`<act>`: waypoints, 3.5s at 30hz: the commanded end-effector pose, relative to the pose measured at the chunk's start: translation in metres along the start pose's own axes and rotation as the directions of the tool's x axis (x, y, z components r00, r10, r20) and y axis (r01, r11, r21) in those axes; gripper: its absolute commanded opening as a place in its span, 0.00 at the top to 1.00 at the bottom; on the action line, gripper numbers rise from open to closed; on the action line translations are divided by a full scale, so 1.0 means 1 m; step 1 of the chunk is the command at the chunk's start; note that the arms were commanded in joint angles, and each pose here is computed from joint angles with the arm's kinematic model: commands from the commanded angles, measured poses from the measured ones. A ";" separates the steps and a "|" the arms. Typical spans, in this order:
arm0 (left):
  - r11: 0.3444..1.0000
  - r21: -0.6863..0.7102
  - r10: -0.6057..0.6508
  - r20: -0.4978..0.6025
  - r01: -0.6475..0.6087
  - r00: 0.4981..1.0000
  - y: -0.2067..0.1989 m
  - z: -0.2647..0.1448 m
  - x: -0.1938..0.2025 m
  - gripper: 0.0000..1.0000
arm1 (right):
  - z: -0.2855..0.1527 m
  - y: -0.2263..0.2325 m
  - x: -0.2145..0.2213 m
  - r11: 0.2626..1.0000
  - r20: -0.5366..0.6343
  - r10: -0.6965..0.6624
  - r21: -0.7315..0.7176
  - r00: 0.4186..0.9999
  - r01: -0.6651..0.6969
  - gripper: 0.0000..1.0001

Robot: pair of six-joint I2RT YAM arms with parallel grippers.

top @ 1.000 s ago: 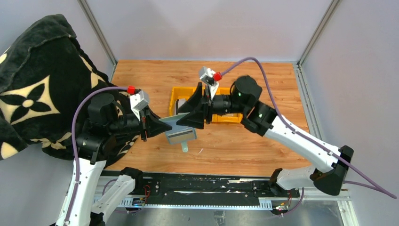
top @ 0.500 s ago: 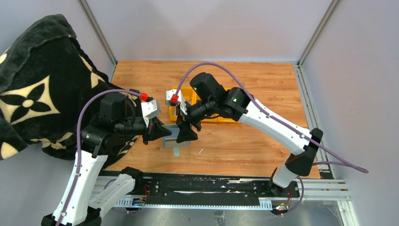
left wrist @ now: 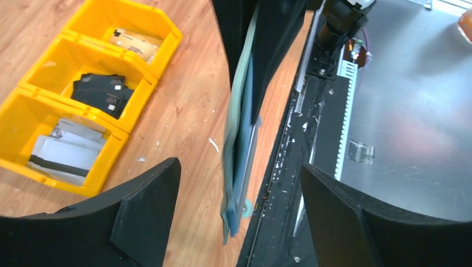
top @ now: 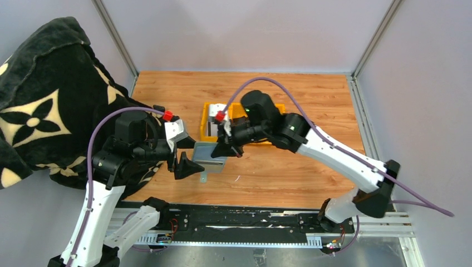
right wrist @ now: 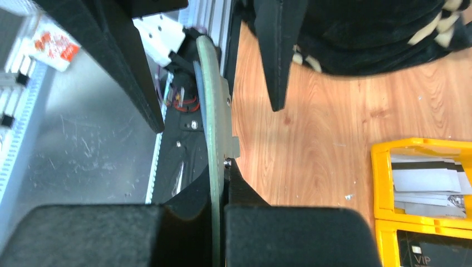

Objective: Take the credit cards out of the card holder
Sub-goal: Remove the credit card from the card holder.

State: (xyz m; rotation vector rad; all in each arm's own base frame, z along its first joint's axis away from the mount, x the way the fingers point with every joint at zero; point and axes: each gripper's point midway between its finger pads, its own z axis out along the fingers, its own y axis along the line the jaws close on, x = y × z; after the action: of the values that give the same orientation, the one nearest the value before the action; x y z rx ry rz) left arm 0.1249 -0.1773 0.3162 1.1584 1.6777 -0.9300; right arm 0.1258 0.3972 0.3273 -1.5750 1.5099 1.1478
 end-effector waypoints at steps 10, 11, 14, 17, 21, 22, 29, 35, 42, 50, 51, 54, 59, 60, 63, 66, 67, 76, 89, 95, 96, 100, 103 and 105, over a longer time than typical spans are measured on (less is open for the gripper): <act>0.974 0.126 -0.197 0.076 0.187 0.977 -0.025 0.003 -0.020 0.13 | -0.084 0.026 -0.085 0.996 0.722 0.072 -0.022 0.689 -0.081 1.00; 0.974 0.122 -0.202 0.115 0.188 0.973 -0.022 0.004 -0.029 0.13 | -0.084 0.027 -0.085 0.995 0.733 0.091 -0.038 0.674 -0.093 1.00; 0.960 0.155 -0.263 0.222 0.232 0.939 -0.023 0.005 -0.049 0.20 | -0.084 0.025 -0.081 0.991 0.763 0.119 -0.052 0.636 -0.122 1.00; 0.949 0.192 -0.296 0.270 0.250 0.916 -0.028 0.004 -0.060 0.44 | -0.087 0.021 -0.077 0.988 0.795 0.125 -0.043 0.594 -0.151 1.00; 0.952 0.147 -0.295 0.224 0.267 0.929 -0.017 0.009 -0.049 0.82 | -0.086 0.019 -0.066 0.982 0.821 0.146 -0.050 0.553 -0.185 0.98; 0.954 0.127 -0.293 0.214 0.271 0.932 -0.013 0.010 -0.046 0.86 | -0.084 0.019 -0.063 0.980 0.816 0.157 -0.060 0.557 -0.188 0.91; 0.964 0.060 -0.264 0.122 0.259 0.957 -0.001 0.013 -0.029 1.00 | -0.050 0.018 -0.050 0.992 0.577 0.117 -0.025 0.808 -0.125 0.50; 0.975 0.063 -0.219 0.056 0.215 0.974 -0.004 0.009 -0.024 1.00 | -0.035 -0.002 -0.027 0.986 0.374 0.126 0.058 0.919 -0.158 0.63; 0.991 0.024 -0.133 0.020 0.132 0.991 -0.001 0.002 -0.021 1.00 | -0.042 -0.016 -0.015 0.973 0.288 0.119 0.157 0.950 -0.169 0.76; 0.993 0.025 -0.112 0.011 0.111 0.994 -0.001 0.000 -0.023 0.75 | -0.045 -0.003 -0.043 0.974 0.437 0.175 0.053 0.882 -0.220 1.00; 0.991 0.040 -0.130 0.011 0.130 0.991 -0.003 0.001 -0.023 0.68 | -0.046 0.002 -0.052 0.976 0.500 0.186 0.009 0.846 -0.219 1.00; 0.978 0.098 -0.184 0.009 0.183 0.983 -0.012 0.004 -0.023 0.46 | -0.058 0.009 -0.067 0.967 0.649 0.234 -0.074 0.724 -0.246 1.00; 0.981 0.121 -0.159 0.033 0.154 0.987 -0.023 -0.002 -0.026 0.40 | -0.084 0.014 -0.074 0.954 0.788 0.265 -0.129 0.555 -0.272 1.00; 0.981 0.122 -0.154 0.037 0.148 0.987 -0.024 -0.003 -0.027 0.40 | -0.084 0.014 -0.071 0.950 0.790 0.276 -0.136 0.547 -0.282 1.00; 0.981 0.124 -0.153 0.041 0.147 0.987 -0.025 -0.004 -0.029 0.44 | -0.088 0.018 -0.070 0.951 0.800 0.275 -0.143 0.533 -0.276 1.00; 0.982 0.109 -0.157 0.039 0.152 0.987 -0.023 -0.004 -0.029 0.52 | -0.089 0.020 -0.065 0.952 0.798 0.273 -0.141 0.538 -0.274 1.00; 0.983 0.106 -0.157 0.042 0.152 0.987 -0.023 -0.004 -0.030 0.57 | -0.088 0.021 -0.062 0.951 0.795 0.274 -0.140 0.541 -0.276 1.00; 0.960 0.211 -0.211 0.130 0.181 0.969 -0.039 -0.006 -0.059 0.46 | -0.085 0.025 -0.052 0.948 0.778 0.287 -0.148 0.559 -0.280 1.00; 0.936 0.279 -0.289 0.251 0.217 0.924 -0.045 -0.007 -0.084 0.42 | -0.085 0.028 -0.052 0.947 0.771 0.293 -0.152 0.566 -0.284 1.00; 0.929 0.276 -0.316 0.252 0.245 0.914 -0.039 -0.004 -0.085 0.56 | -0.079 0.037 -0.050 0.950 0.746 0.300 -0.180 0.595 -0.255 1.00; 0.929 0.274 -0.319 0.252 0.248 0.914 -0.038 -0.003 -0.085 0.59 | -0.078 0.038 -0.049 0.950 0.742 0.302 -0.184 0.598 -0.251 1.00; 0.922 0.275 -0.339 0.240 0.271 0.910 -0.033 -0.001 -0.084 0.75 | -0.075 0.043 -0.047 0.950 0.729 0.309 -0.208 0.611 -0.232 1.00; 0.918 0.279 -0.347 0.229 0.280 0.909 -0.031 0.000 -0.081 0.89 | -0.074 0.046 -0.047 0.949 0.720 0.315 -0.223 0.618 -0.224 0.94; 0.921 0.275 -0.342 0.227 0.277 0.912 -0.030 0.000 -0.080 0.96 | -0.075 0.044 -0.046 0.948 0.716 0.317 -0.216 0.622 -0.235 0.81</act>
State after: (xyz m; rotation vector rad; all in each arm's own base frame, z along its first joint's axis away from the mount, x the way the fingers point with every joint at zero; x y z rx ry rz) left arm 0.1088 -0.2102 0.3976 0.8601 1.5781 -1.4509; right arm 0.1080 0.3446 0.3977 -0.6738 1.1679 1.7591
